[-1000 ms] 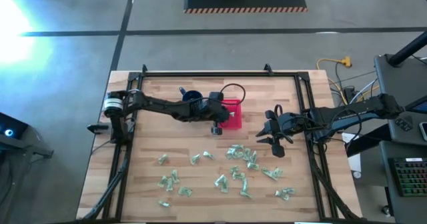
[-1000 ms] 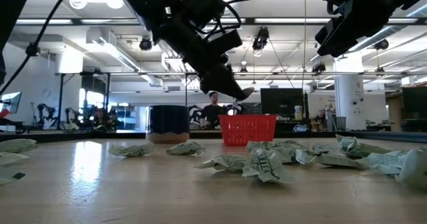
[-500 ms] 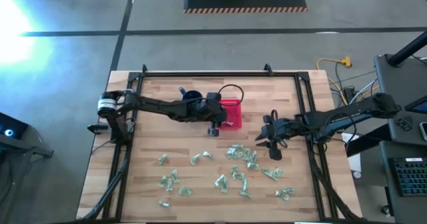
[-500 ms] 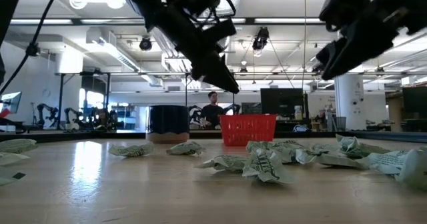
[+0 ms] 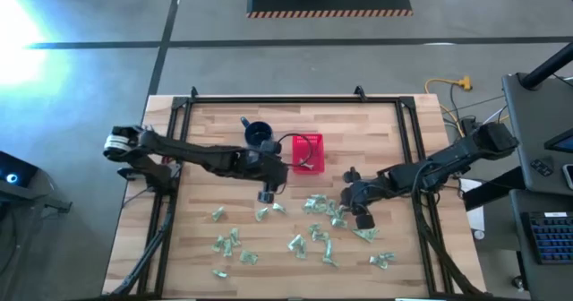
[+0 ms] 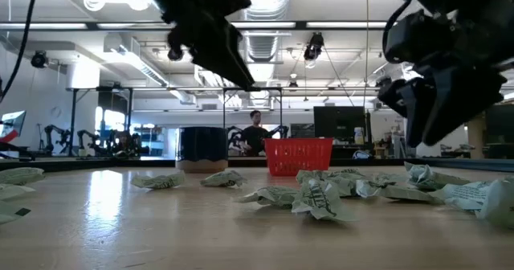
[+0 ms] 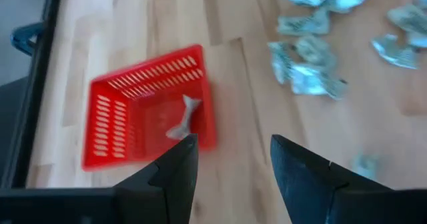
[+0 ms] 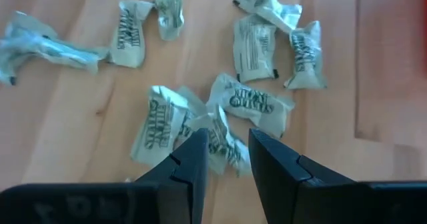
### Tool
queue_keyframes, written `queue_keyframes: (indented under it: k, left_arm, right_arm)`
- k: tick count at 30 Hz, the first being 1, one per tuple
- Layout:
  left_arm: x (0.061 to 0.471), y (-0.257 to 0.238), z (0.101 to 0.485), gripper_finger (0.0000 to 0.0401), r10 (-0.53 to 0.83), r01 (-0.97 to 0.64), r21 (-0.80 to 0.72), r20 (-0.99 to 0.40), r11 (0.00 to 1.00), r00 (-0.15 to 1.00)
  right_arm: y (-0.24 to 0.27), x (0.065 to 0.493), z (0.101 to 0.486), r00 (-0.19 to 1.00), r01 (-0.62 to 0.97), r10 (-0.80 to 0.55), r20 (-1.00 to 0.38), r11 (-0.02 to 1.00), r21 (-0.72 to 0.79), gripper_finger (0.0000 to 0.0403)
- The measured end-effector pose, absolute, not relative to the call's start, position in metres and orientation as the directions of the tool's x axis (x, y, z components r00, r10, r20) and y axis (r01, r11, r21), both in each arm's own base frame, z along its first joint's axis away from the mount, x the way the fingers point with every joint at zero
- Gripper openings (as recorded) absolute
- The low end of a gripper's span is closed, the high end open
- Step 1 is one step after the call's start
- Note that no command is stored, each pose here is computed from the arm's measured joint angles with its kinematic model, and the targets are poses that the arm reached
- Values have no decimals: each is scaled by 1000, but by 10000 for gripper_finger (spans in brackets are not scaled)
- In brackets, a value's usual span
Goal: Pick and place items into bin
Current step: Put the green stevia packet into the red bin
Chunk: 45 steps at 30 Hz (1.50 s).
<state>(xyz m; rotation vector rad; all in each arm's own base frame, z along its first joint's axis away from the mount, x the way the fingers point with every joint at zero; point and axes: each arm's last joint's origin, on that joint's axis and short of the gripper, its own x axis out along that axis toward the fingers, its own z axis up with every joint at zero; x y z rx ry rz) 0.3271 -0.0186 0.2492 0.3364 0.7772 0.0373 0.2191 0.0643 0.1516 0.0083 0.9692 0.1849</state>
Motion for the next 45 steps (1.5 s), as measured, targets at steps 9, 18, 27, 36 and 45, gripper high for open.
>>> queue_keyframes:
  k: [9, 18, 27, 36, 45]
  left_arm:
    - [295, -28, 249, 171, 130, 36, 229, -667, 973, 734]
    - [271, -28, 237, 171, 124, -27, 157, -648, 987, 751]
    - [257, -28, 230, 171, 118, -57, 114, -649, 992, 752]
    - [251, -38, 229, 171, 90, -19, 113, -667, 993, 739]
    - [249, -54, 226, 171, 48, 42, 115, -681, 992, 731]
  right_arm:
    - [66, 224, 133, 485, -151, 140, -863, 986, 75, 100]
    - [64, 223, 133, 488, -136, 102, -867, 990, 40, 72]
    - [64, 226, 140, 524, -114, 69, -849, 993, 10, 9]
    - [64, 241, 179, 670, -96, -20, -742, 989, -113, 9]
    - [42, 258, 205, 753, 115, -356, -554, 899, -423, 9]
